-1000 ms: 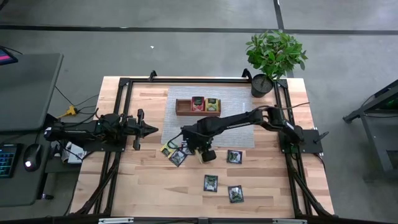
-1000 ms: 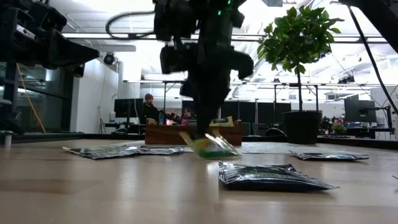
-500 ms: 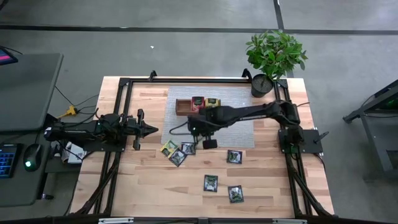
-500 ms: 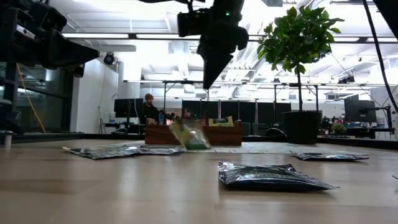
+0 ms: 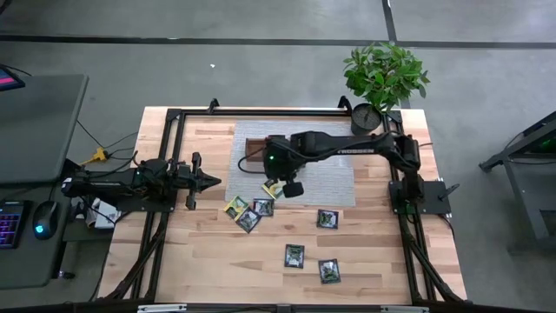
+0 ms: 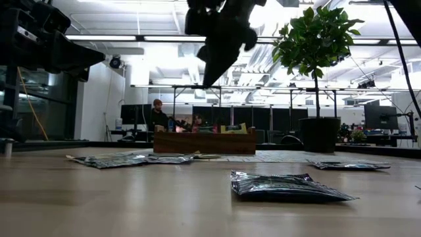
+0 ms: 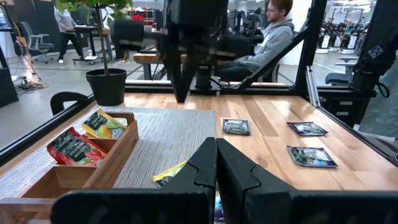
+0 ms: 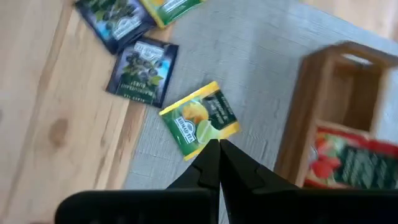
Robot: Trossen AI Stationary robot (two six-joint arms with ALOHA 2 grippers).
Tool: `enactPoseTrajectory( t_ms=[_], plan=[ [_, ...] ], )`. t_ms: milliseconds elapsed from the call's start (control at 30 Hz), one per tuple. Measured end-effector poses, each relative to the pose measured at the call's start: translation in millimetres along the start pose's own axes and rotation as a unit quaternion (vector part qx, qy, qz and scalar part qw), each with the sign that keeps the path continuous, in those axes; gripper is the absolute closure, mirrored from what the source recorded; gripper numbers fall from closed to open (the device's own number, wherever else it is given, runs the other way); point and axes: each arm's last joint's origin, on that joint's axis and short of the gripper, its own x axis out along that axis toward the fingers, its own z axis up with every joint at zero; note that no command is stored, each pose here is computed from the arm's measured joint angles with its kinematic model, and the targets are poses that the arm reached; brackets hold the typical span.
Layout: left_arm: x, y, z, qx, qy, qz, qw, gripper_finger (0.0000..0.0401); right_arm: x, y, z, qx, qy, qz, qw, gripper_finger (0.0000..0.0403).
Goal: Pick & Place Tea
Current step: Put the yellow tea bag into the right section of the wooden organizer
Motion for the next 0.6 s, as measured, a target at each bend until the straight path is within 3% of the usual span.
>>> enactPoseTrajectory(
  t_ms=[200, 433, 600],
  plan=[
    [0, 0, 0, 0.000, 0.000, 0.000, 1.000, 0.0401, 24, -8, 1, -0.035, 0.000, -0.002, 0.999, 0.0366],
    [0, 0, 0, 0.000, 0.000, 0.000, 1.000, 0.0401, 59, -18, -6, -0.025, 0.019, 0.015, 0.999, 0.0257],
    [0, 0, 0, 0.000, 0.000, 0.000, 1.000, 0.0401, 72, -15, -7, -0.069, 0.035, 0.010, 0.997, 0.0194]
  ],
)
